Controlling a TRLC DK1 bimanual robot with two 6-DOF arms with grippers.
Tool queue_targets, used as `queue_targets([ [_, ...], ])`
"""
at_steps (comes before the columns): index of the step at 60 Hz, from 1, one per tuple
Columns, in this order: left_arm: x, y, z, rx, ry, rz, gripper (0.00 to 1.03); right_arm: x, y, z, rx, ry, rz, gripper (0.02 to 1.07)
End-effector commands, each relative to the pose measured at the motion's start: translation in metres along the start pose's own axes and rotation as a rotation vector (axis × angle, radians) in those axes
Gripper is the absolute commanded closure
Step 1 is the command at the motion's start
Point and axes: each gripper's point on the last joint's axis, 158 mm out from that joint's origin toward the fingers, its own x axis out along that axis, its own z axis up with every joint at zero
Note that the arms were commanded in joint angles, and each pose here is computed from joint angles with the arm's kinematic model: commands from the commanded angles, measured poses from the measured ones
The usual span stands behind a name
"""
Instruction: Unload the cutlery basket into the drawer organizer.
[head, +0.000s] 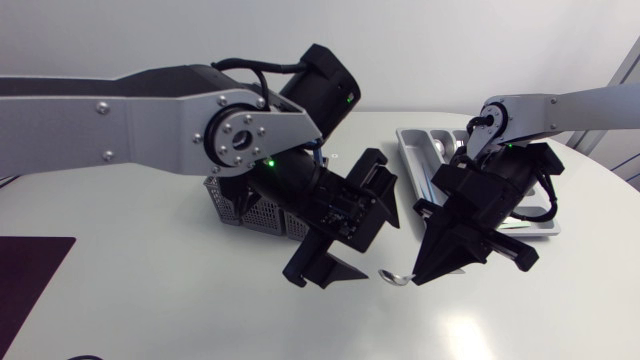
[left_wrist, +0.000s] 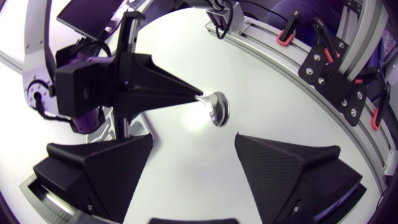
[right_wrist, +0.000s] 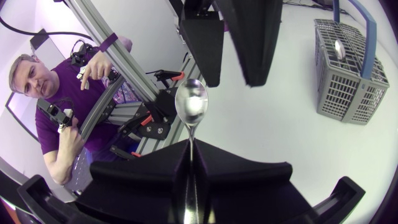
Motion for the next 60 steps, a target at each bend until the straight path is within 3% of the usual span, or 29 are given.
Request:
queue_targets([
  [1, -0.015, 0.012, -0.008, -0.053, 0.006, 0.048, 0.03, -0.005, -0.005, -0.006, 0.013, -0.03, 0.001, 0.98],
  [12, -0.04, 0.036, -0.029, -0.193, 0.01, 0.135, 0.03, -0.036, -0.031, -0.026, 0.023, -0.046, -0.116, 0.98],
  [25, -0.06, 0.065, -0.059, -0.477, 0.012, 0.243, 0.03, -0.084, -0.066, -0.064, -0.002, 0.004, -0.308, 0.98],
  [40, -0.075, 0.059, -0.098, -0.59, 0.059, 0.276, 0.03, -0.13, -0.074, -0.118, -0.052, 0.105, -0.416, 0.98],
  [60, -0.084, 0.06, -0.112, -0.617, 0.076, 0.291, 0.03, -0.179, -0.101, -0.187, -0.058, 0.148, -0.502, 0.99],
])
